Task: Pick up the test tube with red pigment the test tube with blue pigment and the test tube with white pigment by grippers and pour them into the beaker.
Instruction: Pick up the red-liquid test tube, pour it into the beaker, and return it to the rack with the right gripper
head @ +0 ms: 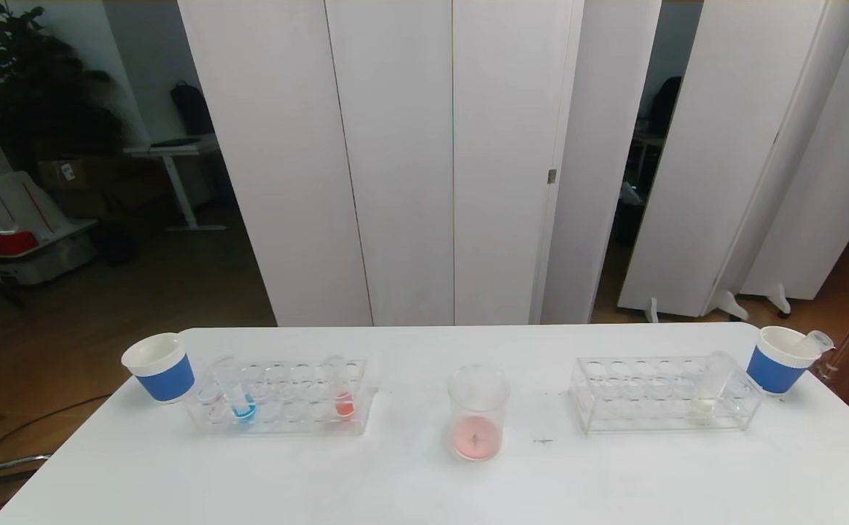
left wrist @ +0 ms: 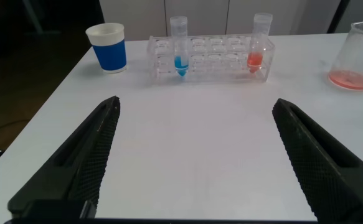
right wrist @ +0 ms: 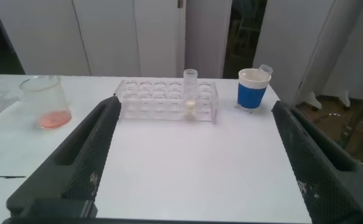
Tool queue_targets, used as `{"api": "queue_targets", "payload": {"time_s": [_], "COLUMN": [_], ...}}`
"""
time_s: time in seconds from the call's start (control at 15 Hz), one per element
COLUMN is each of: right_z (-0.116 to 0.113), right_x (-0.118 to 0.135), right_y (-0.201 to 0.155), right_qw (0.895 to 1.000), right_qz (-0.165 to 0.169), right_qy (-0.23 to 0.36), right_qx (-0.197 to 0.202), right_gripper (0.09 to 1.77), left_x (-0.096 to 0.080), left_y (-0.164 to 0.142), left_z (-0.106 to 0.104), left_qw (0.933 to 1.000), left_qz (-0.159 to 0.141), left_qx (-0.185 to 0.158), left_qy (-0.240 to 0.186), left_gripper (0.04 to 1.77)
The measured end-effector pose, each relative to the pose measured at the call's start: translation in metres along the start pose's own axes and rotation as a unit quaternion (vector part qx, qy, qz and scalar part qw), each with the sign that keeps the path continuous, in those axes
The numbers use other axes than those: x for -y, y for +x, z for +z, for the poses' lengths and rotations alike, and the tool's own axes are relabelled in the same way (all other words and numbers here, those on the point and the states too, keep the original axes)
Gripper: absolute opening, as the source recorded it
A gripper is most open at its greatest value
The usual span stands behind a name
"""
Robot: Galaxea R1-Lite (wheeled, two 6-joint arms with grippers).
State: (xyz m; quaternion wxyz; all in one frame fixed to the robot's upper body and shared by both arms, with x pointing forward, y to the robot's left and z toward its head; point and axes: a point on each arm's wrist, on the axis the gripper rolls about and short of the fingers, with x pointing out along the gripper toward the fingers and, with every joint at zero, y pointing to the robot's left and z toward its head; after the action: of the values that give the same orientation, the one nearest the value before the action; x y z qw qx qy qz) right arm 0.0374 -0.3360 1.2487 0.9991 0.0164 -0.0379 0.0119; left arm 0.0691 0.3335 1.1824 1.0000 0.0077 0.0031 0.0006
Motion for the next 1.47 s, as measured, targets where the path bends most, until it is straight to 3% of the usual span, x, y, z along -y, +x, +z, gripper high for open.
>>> {"api": "queue_targets", "payload": {"time_s": [0.33,0.67,0.93,1.13,1.47], "right_z": [-0.032,-0.057,-0.061,-0.063,-0.067], "right_x": [0.001,0.002,0.003,0.003,0.003], "right_y": [0.010,0.021,0.022,0.026,0.026], "right_qw": [0.999,0.998,0.998,1.000,0.999], "right_qz": [-0.001,-0.003,-0.007,-0.016,-0.015], "right_qy": [0.026,0.027,0.023,-0.005,-0.005], "right_qx": [-0.038,-0.049,-0.053,-0.023,-0.032], "right_gripper": [1.74,1.74,1.74,1.74,1.74], "left_x": [0.000,0.000,0.000,0.000,0.000], "left_y": [0.000,0.000,0.000,0.000,0.000], "left_z": [0.000,0.000,0.000,0.000,0.000], "left_qw": [1.0000,1.0000,1.0000,1.0000,1.0000], "left_qz": [0.000,0.000,0.000,0.000,0.000], "left_qx": [0.000,0.000,0.000,0.000,0.000], "left_qy": [0.000,0.000,0.000,0.000,0.000], "left_gripper": [1.75,1.75,1.75,1.75,1.75]}}
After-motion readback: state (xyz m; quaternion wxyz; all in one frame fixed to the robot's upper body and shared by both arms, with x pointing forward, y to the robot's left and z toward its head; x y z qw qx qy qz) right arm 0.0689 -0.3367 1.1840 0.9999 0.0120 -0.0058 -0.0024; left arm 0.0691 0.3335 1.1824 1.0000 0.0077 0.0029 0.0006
